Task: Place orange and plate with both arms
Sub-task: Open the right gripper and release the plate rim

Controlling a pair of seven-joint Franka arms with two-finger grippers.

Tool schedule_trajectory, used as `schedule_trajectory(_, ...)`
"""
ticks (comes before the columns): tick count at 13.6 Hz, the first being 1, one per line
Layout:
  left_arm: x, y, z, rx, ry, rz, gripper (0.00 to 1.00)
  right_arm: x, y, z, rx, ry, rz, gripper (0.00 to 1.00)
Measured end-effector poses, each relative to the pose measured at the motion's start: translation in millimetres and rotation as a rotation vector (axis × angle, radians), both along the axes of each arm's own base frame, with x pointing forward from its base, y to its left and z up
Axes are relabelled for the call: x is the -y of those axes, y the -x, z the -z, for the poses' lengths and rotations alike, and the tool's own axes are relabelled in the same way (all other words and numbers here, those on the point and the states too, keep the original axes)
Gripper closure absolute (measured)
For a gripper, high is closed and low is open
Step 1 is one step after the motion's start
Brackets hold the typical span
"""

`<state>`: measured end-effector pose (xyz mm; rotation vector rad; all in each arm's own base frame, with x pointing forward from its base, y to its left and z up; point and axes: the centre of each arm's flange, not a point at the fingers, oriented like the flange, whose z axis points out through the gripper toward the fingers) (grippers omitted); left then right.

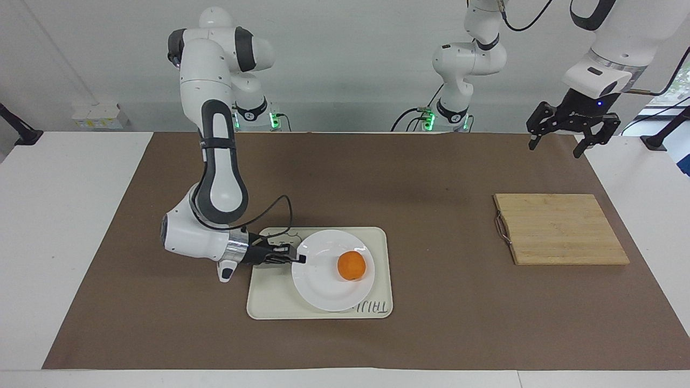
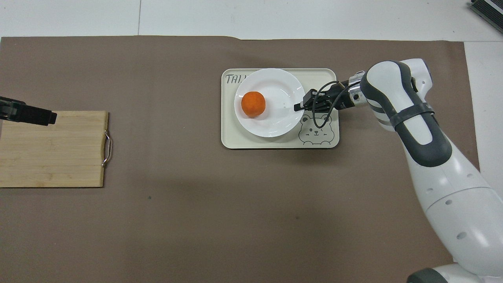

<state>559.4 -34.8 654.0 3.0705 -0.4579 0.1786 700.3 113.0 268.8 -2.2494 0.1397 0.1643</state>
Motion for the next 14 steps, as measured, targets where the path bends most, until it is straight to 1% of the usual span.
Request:
schedule_trajectory(1,0.0,0.0,0.0,0.000,0.000,0.000,0.00,0.5,0.4,0.5,0.001,0.010,-0.007,0.89)
schedule_trajectory(3,0.0,0.0,0.0,0.000,0.000,0.000,0.00,3.1,1.7,3.0,0.000,0.038,-0.023,0.70)
schedule_trajectory(6,0.0,0.0,0.0,0.000,0.000,0.000,0.00,11.6,0.3,1.5,0.004,0.049,-0.018,0.35)
schedule_trajectory(7,0.0,0.0,0.0,0.000,0.000,0.000,0.00,15.5,-0.2,-1.3,0.011,0.069,-0.027,0.25)
schedule_trajectory(9,0.0,0.0,0.0,0.000,0.000,0.000,0.00,20.8,-0.4,-15.4,0.039,0.135,-0.066,0.01)
schedule_trajectory(10,0.0,0.0,0.0,0.000,0.000,0.000,0.00,22.5,-1.1,-25.5,0.057,0.169,-0.086,0.00)
schedule_trajectory(14,0.0,0.0,0.0,0.000,0.000,0.000,0.00,34.0,-2.9,-70.9,0.132,0.309,-0.150,0.00)
